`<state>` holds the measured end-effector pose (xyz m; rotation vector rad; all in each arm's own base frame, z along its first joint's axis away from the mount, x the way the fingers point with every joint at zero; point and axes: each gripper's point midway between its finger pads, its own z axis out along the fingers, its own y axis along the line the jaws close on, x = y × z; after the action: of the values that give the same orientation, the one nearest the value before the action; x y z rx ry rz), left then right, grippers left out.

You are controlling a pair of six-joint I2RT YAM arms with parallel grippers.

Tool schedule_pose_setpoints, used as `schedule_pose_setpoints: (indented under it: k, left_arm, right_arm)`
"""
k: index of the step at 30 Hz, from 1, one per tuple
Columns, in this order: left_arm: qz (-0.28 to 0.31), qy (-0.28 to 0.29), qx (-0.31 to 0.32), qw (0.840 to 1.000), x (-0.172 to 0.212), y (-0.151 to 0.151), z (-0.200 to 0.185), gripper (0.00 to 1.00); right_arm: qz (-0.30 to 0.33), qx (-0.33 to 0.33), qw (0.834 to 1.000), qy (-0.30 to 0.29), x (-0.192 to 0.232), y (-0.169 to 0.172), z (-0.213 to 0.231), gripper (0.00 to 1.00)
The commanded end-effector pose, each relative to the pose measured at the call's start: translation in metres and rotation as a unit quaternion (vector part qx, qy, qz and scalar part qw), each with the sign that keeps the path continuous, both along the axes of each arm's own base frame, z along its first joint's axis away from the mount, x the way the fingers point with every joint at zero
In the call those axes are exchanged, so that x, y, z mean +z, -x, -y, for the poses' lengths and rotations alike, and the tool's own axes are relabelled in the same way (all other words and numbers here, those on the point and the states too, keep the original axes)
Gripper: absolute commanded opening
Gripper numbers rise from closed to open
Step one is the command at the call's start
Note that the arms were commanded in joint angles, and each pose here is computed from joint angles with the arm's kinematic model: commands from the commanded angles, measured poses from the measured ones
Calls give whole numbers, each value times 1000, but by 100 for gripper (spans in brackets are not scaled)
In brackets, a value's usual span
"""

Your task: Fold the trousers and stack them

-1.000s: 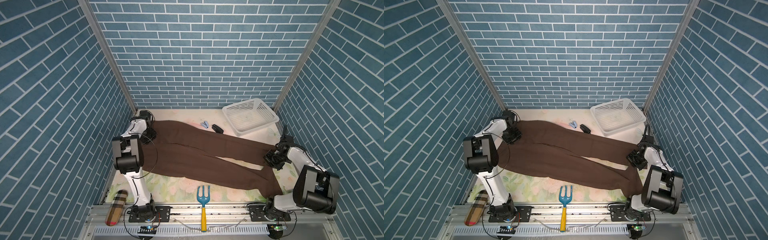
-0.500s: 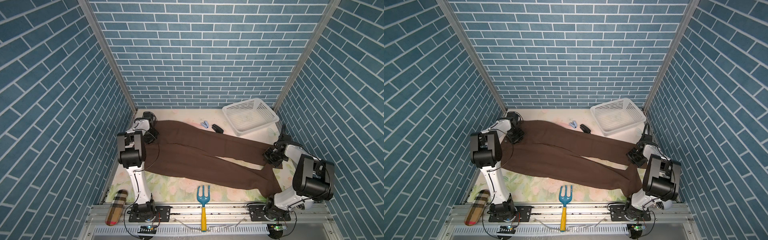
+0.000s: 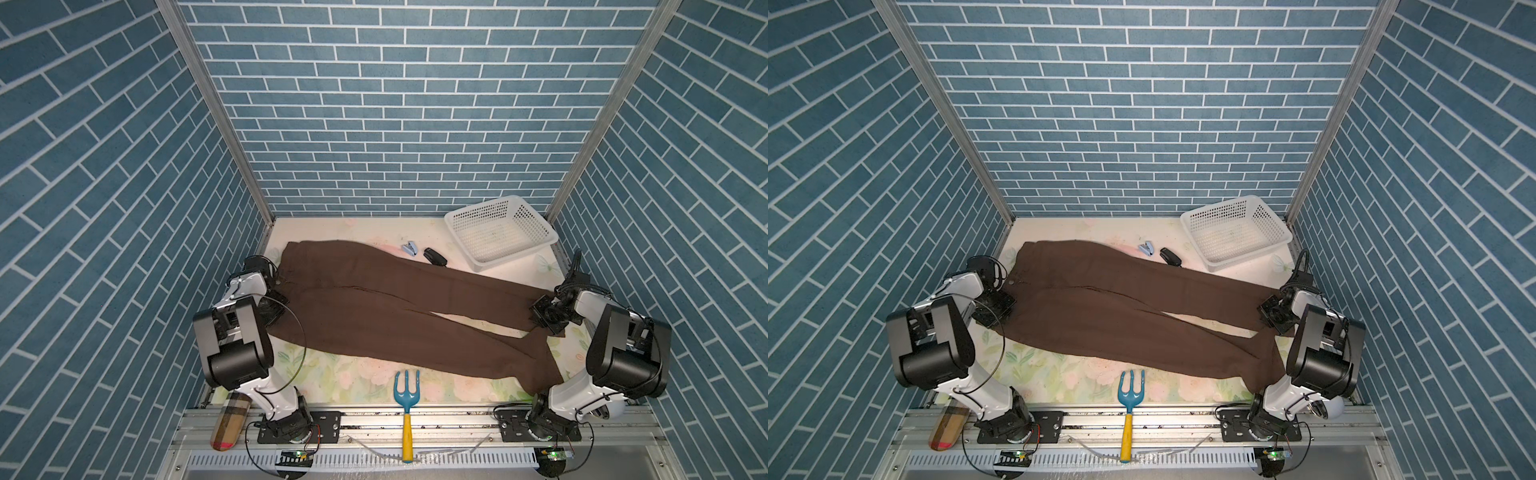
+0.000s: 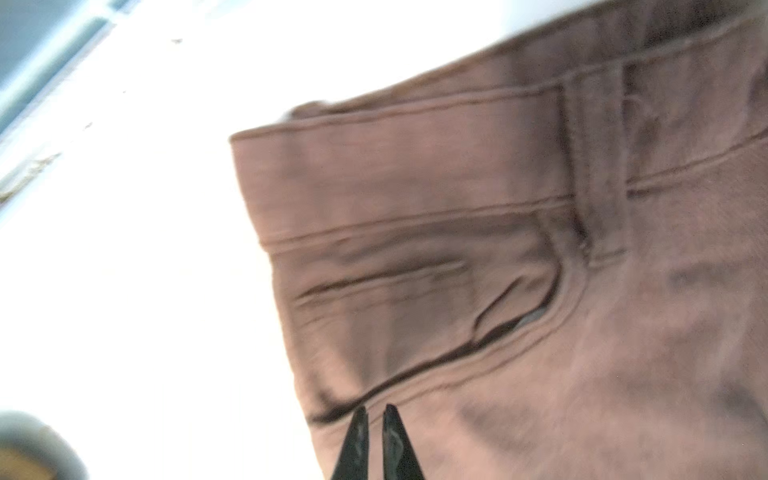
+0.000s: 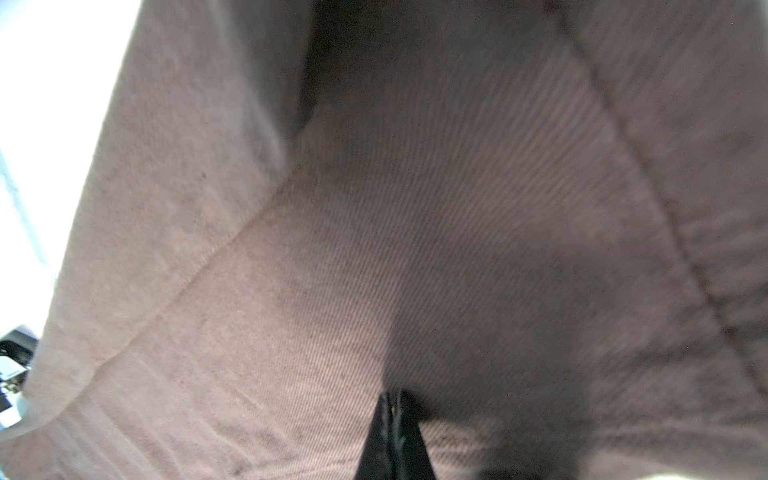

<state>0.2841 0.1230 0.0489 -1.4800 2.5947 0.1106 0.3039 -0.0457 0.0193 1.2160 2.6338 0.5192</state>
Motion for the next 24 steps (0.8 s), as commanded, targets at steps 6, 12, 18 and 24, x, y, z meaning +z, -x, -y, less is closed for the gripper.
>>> schedule_pose_setpoints:
  k: [6,12,18,24]
  left_arm:
    - [37,-33,-66,997,47,-67,10,22]
    - [31,-31,-98,994,32,-131,33,13]
    - [33,-17,-108,993,9,-179,47,3]
    - [20,-13,-127,992,-15,-183,53,2]
  right_arm:
    - [10,2,1000,14,8,6,2,0]
    - [6,25,1000,8,12,7,-2,0]
    - [12,29,999,10,13,14,-5,0]
    - [4,30,1000,4,7,15,-6,0]
